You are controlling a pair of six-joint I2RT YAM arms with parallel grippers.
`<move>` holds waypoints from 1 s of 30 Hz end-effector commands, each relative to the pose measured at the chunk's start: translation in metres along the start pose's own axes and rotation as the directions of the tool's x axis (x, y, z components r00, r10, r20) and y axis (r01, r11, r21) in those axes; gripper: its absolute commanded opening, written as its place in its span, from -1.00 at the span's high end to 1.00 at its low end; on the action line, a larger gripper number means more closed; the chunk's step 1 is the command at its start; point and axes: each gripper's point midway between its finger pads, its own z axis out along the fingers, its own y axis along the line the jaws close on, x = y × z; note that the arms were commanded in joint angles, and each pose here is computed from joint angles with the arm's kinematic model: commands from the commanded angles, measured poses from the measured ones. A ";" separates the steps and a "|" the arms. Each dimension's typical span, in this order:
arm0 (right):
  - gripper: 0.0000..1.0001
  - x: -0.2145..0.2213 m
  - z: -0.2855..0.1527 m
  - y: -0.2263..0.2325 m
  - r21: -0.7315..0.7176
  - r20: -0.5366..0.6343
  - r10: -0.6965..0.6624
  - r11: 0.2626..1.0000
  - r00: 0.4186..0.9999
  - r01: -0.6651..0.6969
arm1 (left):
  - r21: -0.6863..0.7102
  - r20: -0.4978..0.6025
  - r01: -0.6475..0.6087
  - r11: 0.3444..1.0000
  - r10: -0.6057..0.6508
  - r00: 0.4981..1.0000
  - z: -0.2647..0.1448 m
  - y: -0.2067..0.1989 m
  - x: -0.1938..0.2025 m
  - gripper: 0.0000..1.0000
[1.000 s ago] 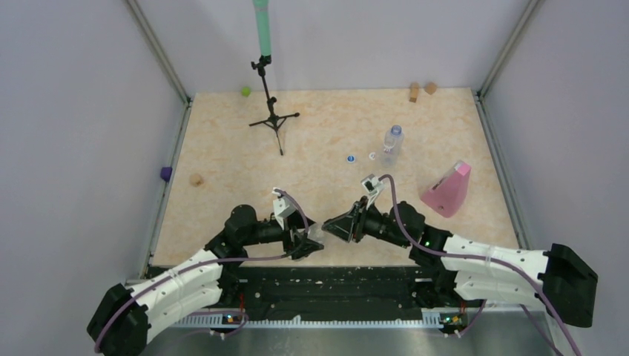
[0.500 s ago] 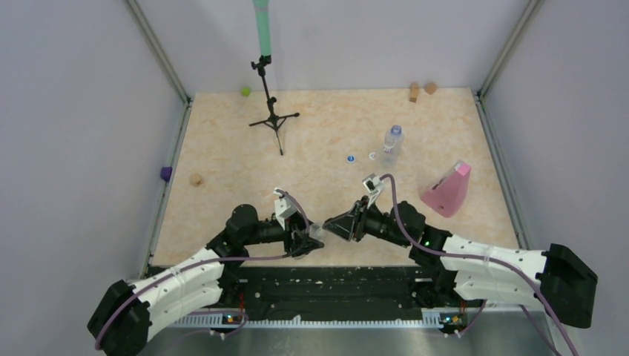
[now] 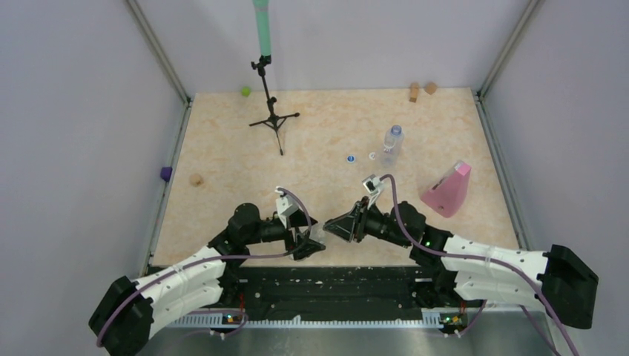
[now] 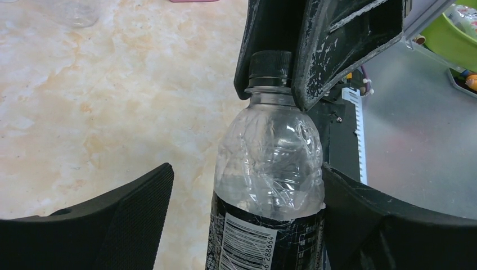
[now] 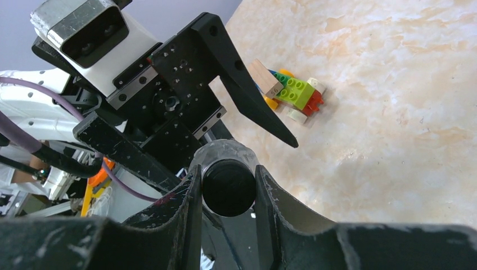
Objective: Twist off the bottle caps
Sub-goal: Pick up the plastic bottle at the center of the board.
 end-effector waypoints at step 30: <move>1.00 0.000 -0.015 -0.005 0.037 0.008 -0.004 0.999 1.000 0.004 | -0.092 0.140 -0.055 0.994 0.068 0.988 -0.004 0.010 -0.035 -0.87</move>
